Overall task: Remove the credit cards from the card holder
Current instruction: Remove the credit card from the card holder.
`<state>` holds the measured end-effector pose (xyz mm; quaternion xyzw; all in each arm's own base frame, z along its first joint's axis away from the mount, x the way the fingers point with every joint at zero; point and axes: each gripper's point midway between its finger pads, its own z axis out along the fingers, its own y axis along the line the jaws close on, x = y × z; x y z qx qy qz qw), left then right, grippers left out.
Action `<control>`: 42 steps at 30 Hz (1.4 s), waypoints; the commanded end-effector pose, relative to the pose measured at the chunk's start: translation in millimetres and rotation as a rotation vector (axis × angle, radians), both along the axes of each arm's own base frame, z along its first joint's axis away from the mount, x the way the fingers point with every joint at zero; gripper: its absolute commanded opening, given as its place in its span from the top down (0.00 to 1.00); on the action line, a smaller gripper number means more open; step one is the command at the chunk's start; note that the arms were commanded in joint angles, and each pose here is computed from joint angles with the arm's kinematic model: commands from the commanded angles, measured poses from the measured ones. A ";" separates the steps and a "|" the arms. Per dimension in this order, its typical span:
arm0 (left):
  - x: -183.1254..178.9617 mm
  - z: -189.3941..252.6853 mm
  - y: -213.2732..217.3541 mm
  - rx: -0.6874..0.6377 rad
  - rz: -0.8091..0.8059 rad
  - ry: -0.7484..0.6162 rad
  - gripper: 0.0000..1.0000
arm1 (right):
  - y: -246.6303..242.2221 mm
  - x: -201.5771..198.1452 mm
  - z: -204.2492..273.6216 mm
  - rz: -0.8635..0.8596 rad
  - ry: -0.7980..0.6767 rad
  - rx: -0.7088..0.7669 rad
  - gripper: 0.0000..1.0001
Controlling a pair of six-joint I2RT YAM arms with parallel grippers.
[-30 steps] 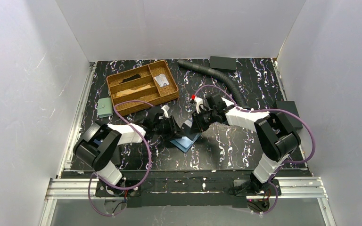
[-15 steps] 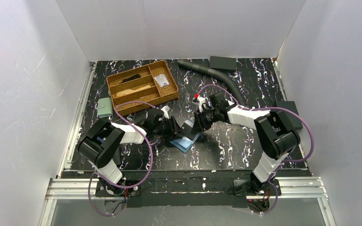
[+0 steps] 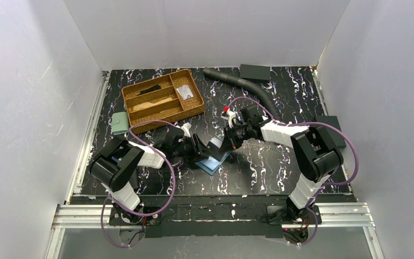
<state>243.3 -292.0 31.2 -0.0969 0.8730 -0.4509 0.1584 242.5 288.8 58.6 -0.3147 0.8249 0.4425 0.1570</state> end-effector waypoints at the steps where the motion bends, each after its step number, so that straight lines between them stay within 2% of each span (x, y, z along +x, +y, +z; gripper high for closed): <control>1: 0.3 -3.0 7.2 -0.028 0.041 0.018 0.56 | 3.7 6.1 24.0 -0.024 0.016 0.099 0.99; 5: 8.0 12.3 3.5 -0.068 0.049 -0.012 0.52 | -0.3 11.4 40.7 -0.076 0.045 0.184 0.99; 16: 24.4 24.6 -14.5 -0.248 0.100 0.005 0.54 | -6.2 13.2 52.2 -0.122 0.171 0.292 0.99; 34: 40.5 20.4 -19.8 -0.363 0.194 0.058 0.56 | -5.0 9.6 29.8 -0.151 0.297 0.284 0.99; 38: 44.1 26.5 -21.6 -0.421 0.208 0.051 0.60 | -6.7 10.8 18.1 -0.175 0.317 0.252 0.99; 42: 45.5 26.6 -21.2 -0.420 0.211 0.038 0.64 | -6.4 9.0 5.2 -0.181 0.339 0.212 0.99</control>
